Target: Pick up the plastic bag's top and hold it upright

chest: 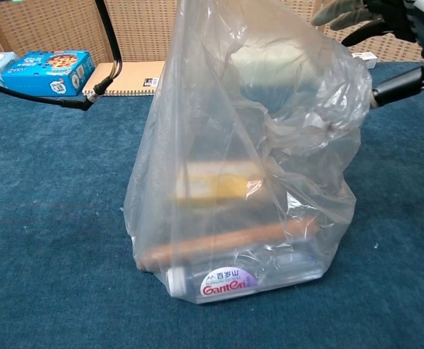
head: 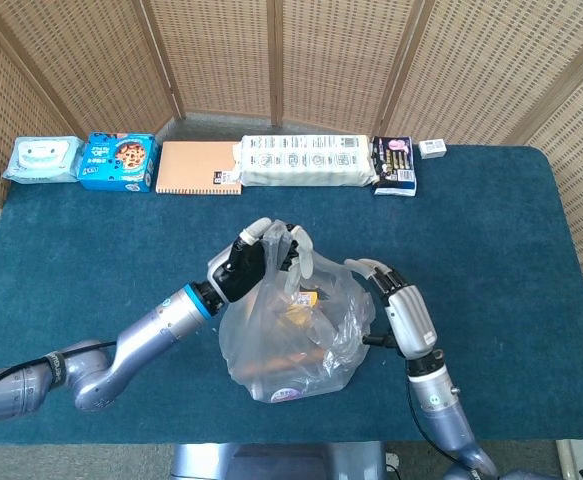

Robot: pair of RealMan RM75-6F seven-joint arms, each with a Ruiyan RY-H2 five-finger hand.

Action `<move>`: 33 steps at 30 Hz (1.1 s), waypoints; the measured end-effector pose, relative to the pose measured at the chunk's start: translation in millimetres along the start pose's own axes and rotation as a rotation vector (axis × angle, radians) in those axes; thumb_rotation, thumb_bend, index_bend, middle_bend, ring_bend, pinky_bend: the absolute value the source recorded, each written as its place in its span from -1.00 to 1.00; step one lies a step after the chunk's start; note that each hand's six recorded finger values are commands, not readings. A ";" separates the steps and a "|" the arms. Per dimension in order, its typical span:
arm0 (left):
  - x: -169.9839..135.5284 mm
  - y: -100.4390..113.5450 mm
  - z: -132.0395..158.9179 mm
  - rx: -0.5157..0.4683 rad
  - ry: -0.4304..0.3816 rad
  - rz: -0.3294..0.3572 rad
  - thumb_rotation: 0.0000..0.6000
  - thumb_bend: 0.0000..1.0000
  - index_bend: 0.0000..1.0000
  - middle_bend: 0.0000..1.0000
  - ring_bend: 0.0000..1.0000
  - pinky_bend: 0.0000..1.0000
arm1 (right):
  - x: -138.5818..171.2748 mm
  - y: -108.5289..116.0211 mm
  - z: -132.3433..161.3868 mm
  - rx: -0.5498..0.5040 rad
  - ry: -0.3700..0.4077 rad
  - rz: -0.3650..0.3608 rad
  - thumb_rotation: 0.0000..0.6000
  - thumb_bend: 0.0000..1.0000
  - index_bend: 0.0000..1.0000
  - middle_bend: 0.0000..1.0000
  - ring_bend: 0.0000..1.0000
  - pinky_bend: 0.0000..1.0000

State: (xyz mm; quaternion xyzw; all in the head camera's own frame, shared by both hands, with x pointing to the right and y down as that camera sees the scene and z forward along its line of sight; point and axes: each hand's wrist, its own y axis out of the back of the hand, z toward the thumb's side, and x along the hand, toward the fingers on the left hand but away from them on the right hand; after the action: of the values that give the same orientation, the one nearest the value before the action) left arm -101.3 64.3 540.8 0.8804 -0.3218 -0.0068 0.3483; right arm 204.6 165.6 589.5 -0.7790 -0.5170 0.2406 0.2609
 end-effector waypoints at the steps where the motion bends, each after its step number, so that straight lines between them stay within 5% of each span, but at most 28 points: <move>1: 0.3 -0.1 -0.1 0.000 0.000 0.000 -1.00 -0.24 -0.12 0.13 0.26 0.27 | -0.9 -0.9 0.7 -0.009 -0.001 -0.001 1.00 -0.79 -0.62 -0.50 -0.59 -0.59; 7: 1.5 -1.5 -1.2 0.000 0.003 -0.005 -1.00 -0.23 -0.12 0.13 0.26 0.27 | -7.3 -5.7 5.5 -0.088 -0.018 -0.025 1.00 -0.78 -0.36 -0.38 -0.55 -0.63; 13: -2.3 -1.4 -1.0 -0.001 0.005 -0.007 -1.00 -0.23 -0.12 0.13 0.26 0.24 | -19.4 -7.1 14.2 -0.234 -0.034 -0.130 1.00 -0.74 -0.12 -0.26 -0.47 -0.63; 22: -17.1 8.0 5.1 -0.003 -0.006 0.013 -1.00 -0.24 -0.12 0.13 0.26 0.24 | -33.4 4.8 15.3 -0.370 -0.047 -0.297 1.00 -0.59 0.57 0.06 -0.29 -0.63; 33: -33.2 21.5 5.0 0.070 0.013 0.026 -1.00 -0.24 -0.12 0.13 0.26 0.16 | -30.9 23.9 14.8 -0.433 -0.059 -0.328 1.00 -0.57 0.69 0.08 -0.29 -0.63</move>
State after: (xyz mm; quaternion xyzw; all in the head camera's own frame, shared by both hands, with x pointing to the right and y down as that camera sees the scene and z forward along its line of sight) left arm -140.9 68.4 543.3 0.8877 -0.3312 0.0147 0.3194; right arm 200.5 131.3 566.1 -0.7152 -0.6830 0.1015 0.1087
